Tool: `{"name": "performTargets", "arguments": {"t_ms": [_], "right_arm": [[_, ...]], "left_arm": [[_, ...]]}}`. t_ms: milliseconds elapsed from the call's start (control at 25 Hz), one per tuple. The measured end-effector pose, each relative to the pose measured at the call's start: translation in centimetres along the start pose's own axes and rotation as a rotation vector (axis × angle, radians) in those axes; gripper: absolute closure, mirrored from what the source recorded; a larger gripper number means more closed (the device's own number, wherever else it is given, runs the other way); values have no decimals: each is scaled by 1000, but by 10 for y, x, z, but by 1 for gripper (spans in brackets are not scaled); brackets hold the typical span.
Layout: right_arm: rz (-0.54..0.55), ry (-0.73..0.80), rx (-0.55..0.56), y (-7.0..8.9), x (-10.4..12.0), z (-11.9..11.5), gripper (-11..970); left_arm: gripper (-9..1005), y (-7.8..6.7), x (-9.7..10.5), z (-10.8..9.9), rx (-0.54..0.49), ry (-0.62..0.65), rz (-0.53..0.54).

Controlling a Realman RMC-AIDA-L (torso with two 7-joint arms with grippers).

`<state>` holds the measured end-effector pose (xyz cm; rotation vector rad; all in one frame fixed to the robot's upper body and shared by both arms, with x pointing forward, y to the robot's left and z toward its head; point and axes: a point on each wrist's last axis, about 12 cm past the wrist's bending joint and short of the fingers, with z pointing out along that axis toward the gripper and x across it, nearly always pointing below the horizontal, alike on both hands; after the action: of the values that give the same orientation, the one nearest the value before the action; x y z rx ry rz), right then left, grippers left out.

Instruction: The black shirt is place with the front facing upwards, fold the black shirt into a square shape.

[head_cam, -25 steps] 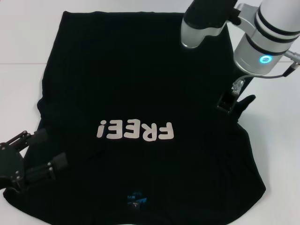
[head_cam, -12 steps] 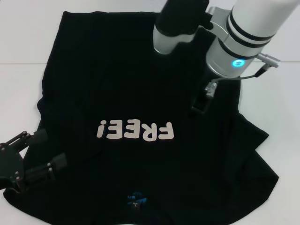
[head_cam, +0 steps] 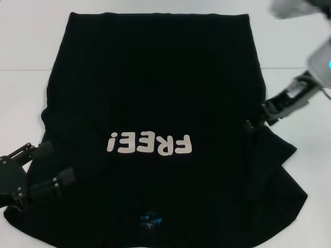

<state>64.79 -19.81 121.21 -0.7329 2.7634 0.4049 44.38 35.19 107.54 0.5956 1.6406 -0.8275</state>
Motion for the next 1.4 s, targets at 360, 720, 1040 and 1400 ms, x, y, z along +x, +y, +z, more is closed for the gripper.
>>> {"name": "performTargets", "arguments": {"t_ms": [360,720,1040,1400], "right_arm": [[439,-126,-408,-75,90,-14,262],[610,-75,-496,-96,145,2,263],[608,-101,-509,-99,152,1,222],[674,-106,-495,-98,151,20,30]], "left_arm": [[100,4,-5,-1,-7,-6,4],[101,6,-5,1,-7,13,-9],[102,14,-6,-4,-55,29,-76],[103,17,1,-11,-123,42,-96]]}}
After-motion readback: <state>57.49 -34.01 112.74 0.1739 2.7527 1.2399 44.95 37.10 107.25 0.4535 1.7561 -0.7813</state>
